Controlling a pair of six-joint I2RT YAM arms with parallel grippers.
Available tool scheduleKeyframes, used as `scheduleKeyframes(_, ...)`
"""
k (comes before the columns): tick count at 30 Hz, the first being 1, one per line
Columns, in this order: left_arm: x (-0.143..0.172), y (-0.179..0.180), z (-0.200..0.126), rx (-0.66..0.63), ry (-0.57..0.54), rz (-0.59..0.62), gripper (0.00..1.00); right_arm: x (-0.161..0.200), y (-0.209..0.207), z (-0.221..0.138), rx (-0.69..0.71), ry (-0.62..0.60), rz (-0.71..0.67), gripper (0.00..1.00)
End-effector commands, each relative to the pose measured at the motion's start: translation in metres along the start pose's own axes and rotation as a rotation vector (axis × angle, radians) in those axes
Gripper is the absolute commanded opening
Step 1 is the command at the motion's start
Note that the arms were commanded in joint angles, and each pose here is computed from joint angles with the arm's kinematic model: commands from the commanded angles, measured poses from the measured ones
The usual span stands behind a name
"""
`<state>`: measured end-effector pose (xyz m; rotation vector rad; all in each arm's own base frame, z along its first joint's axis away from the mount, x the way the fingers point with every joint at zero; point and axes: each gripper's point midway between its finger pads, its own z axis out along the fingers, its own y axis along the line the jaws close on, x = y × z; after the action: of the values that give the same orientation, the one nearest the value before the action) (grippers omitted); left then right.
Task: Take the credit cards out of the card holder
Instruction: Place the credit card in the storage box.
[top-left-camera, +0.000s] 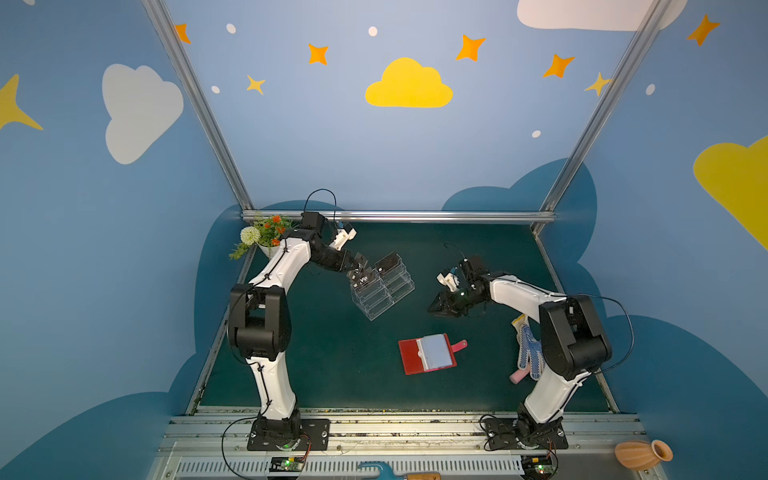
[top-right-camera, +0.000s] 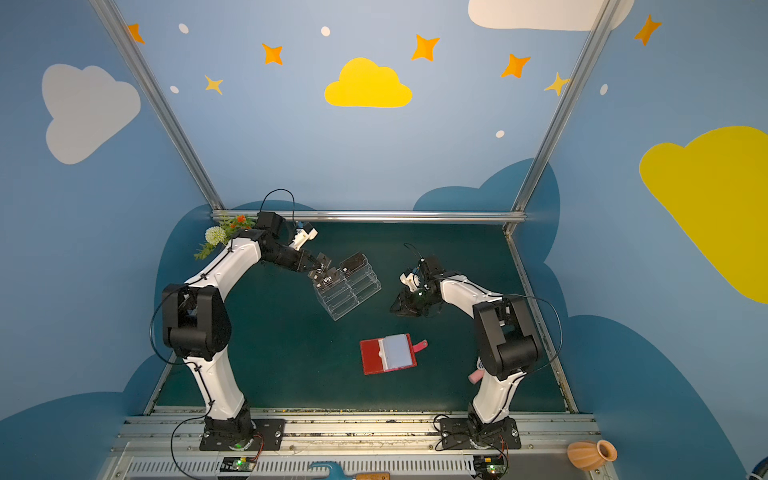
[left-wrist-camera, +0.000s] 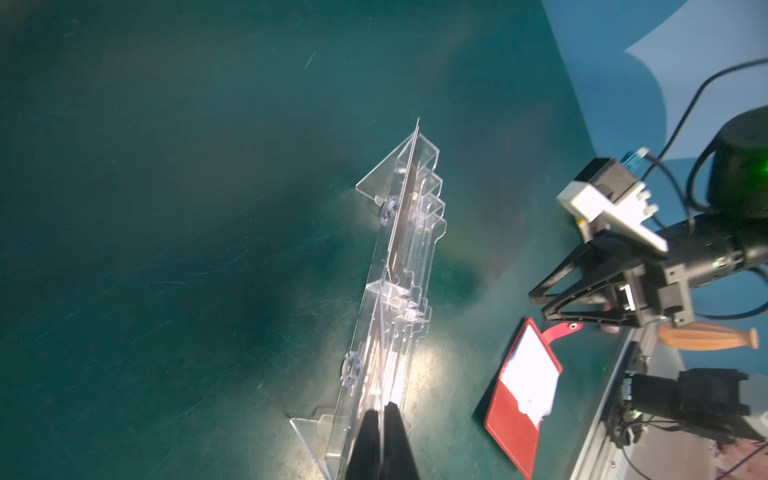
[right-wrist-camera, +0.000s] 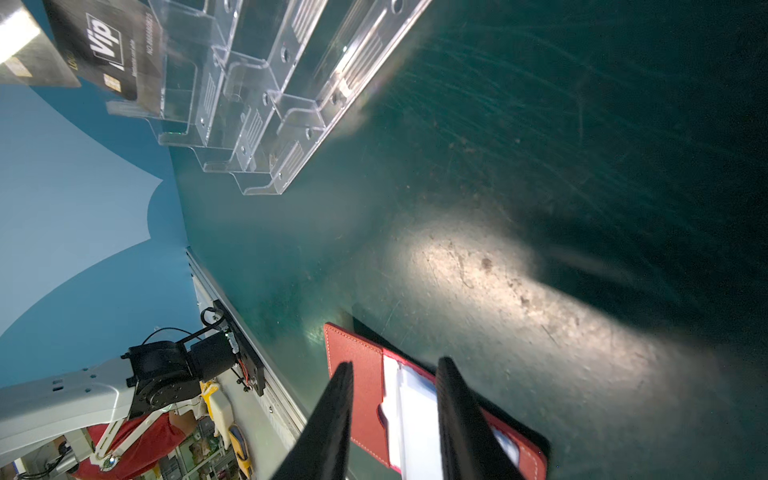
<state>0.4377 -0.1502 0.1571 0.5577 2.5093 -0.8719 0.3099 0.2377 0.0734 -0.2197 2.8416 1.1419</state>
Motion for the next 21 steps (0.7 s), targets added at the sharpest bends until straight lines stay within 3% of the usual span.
scheduleKeyframes(1,0.012,0.003,0.008,-0.023,0.053,0.017,0.04,0.002,0.008,-0.010,-0.019,-0.019,-0.016,0.33)
scheduleKeyframes(21,0.025,0.015,0.010,-0.111,0.082,0.052,0.04,0.002,0.012,-0.014,-0.020,-0.025,-0.025,0.33)
